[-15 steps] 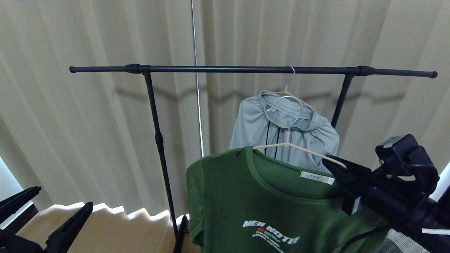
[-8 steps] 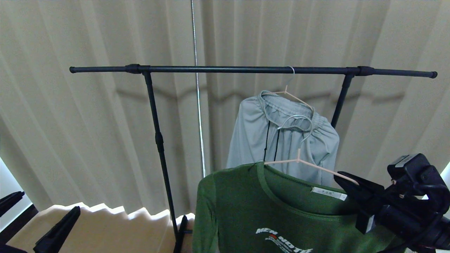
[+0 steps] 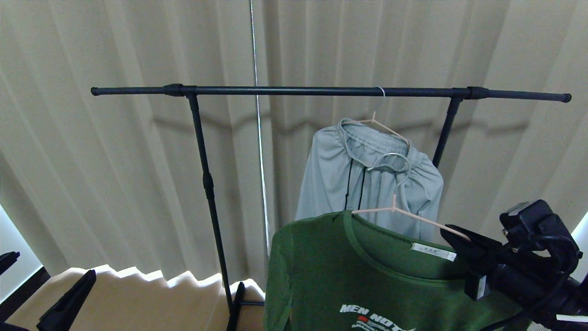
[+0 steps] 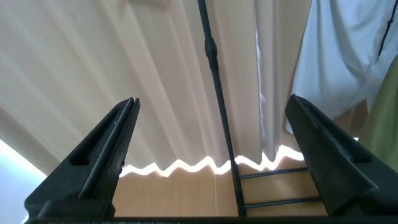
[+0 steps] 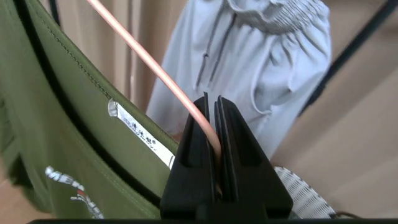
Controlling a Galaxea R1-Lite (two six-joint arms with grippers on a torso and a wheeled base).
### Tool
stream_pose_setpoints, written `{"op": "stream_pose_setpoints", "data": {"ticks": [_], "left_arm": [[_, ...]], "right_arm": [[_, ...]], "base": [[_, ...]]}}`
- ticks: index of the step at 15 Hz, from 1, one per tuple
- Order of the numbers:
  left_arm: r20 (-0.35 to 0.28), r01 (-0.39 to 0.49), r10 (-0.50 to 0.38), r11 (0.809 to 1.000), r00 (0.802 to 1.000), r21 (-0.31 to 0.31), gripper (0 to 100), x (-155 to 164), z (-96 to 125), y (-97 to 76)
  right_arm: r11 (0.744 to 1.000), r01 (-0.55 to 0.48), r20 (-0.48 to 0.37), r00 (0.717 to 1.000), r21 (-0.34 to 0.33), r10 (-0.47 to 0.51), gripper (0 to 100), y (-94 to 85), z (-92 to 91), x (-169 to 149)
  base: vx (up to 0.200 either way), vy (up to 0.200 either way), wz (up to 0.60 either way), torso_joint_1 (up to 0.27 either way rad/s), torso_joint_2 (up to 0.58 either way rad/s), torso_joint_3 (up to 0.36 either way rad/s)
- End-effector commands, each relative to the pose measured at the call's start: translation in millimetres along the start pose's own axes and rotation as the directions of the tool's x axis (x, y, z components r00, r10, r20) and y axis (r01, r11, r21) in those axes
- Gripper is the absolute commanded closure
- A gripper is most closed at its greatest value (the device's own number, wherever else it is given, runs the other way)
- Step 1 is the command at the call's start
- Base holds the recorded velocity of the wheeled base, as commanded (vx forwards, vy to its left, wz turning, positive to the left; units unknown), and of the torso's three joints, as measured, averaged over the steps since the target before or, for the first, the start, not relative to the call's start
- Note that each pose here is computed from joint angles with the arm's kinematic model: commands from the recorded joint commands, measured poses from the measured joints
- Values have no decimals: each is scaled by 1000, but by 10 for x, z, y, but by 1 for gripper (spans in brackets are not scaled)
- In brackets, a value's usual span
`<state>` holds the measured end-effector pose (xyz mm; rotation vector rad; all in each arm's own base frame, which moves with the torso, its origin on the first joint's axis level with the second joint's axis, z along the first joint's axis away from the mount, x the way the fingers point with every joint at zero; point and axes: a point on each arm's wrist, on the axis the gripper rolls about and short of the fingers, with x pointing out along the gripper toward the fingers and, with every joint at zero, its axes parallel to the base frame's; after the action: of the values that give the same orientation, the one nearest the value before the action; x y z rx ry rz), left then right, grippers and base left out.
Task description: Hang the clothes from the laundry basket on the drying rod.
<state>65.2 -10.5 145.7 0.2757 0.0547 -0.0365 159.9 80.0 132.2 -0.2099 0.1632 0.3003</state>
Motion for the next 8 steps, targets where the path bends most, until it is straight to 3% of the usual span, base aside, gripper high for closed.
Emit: {"op": "stream_pose_setpoints", "data": {"ticks": [1, 7, 8], "left_arm": [[-10, 3, -3, 1000, 1000, 6, 0, -7, -33, -7], [-9, 6, -6, 1000, 1000, 3, 0, -7, -32, -9], [-10, 6, -6, 1000, 1000, 3, 0, -8, -37, -10]], "right_arm": [[1000, 5, -8, 1000, -2, -5, 100, -3, -13, 7], [1000, 26, -8, 1000, 0, -26, 100, -9, -10, 4], [1000, 26, -8, 1000, 0, -26, 100, -9, -10, 4]], "base": [[0, 0, 0, 0, 0, 0], [0, 0, 0, 0, 0, 0], [200, 0, 0, 7, 7, -7]]}}
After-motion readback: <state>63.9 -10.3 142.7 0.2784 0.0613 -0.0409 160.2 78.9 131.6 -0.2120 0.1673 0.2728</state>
